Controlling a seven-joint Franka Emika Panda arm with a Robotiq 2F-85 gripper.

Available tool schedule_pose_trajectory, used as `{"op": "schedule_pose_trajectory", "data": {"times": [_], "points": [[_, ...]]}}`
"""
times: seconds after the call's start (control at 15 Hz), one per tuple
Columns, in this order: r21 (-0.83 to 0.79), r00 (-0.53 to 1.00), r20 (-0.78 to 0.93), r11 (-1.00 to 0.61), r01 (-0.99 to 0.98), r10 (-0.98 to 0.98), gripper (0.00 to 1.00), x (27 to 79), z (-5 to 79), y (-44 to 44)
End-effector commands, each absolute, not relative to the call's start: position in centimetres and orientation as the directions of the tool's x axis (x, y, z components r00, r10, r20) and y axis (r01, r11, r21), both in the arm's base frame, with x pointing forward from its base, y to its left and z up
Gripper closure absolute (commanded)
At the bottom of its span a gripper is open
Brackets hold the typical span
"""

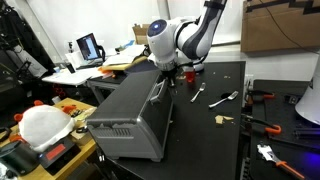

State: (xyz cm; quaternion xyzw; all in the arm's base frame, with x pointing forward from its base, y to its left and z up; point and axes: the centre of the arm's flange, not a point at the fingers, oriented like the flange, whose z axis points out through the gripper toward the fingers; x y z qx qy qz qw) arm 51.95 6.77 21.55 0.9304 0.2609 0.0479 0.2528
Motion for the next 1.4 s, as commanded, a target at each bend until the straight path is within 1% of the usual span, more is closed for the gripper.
{"op": "schedule_pose_trajectory", "data": {"times": [0.0,1.33], "points": [[0.512,0.865,-0.015,-0.739,0.437,0.501,0.97,52.40,21.50,6.59],[0.482,0.870,-0.019,-0.758,0.440,0.493,0.97,52.34,22.06,6.76]]}}
